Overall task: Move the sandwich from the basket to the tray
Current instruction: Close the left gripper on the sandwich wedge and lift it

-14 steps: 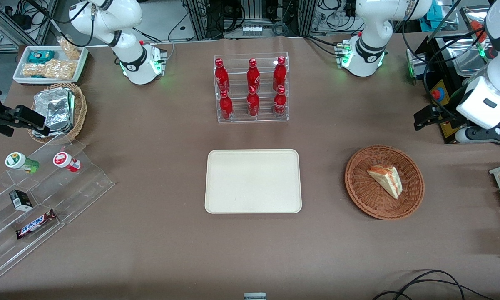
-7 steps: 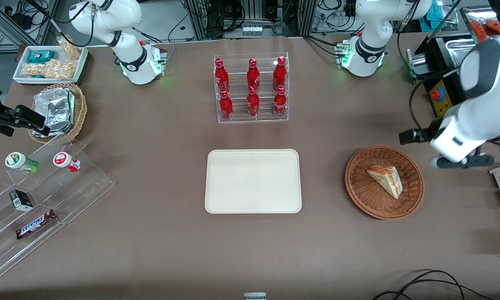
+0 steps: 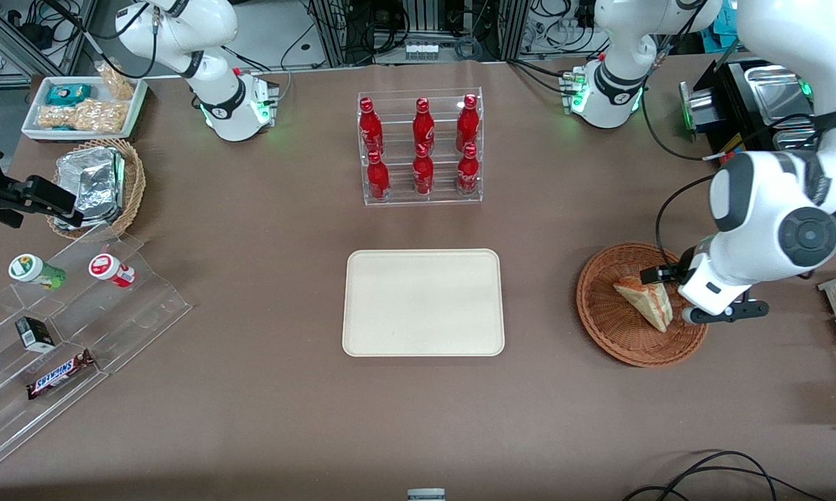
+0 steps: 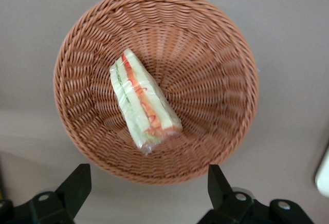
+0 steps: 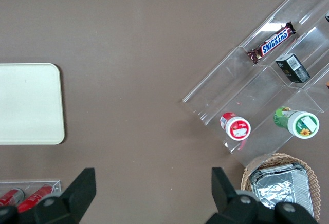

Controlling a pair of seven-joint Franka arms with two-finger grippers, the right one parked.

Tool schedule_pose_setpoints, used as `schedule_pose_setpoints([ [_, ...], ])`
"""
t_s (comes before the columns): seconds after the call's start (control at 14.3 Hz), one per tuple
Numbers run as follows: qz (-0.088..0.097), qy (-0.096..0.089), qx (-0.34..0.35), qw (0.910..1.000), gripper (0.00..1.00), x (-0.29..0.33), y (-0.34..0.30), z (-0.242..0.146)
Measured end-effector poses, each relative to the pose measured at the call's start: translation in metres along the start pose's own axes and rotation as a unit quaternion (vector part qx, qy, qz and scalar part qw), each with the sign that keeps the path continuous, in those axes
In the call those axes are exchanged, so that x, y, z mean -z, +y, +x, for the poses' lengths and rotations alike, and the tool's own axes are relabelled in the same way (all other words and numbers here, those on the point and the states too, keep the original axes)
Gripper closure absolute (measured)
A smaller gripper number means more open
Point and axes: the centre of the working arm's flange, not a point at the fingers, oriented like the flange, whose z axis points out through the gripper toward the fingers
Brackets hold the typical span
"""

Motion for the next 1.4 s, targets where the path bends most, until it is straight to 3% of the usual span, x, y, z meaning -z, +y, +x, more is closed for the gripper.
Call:
schedule_pose_setpoints([
  [0.21, -0.005, 0.011, 0.097, 0.9953, 0.0, -0.019, 0.0, -0.001],
  [0.49, -0.011, 0.02, 0.174, 0.9844, 0.0, -0.051, -0.001, -0.006],
  [0.84, -0.019, 0.027, 0.277, 0.9603, 0.03, -0.092, 0.0, 0.003],
  [1.19, -0.015, 0.023, 0.287, 0.9577, 0.56, -0.096, 0.0, 0.005],
  [1.26, -0.007, 0.016, 0.284, 0.9587, 0.65, -0.092, -0.001, 0.005],
  [1.4, 0.021, -0.006, 0.277, 0.9605, 0.72, -0.069, -0.001, 0.004],
])
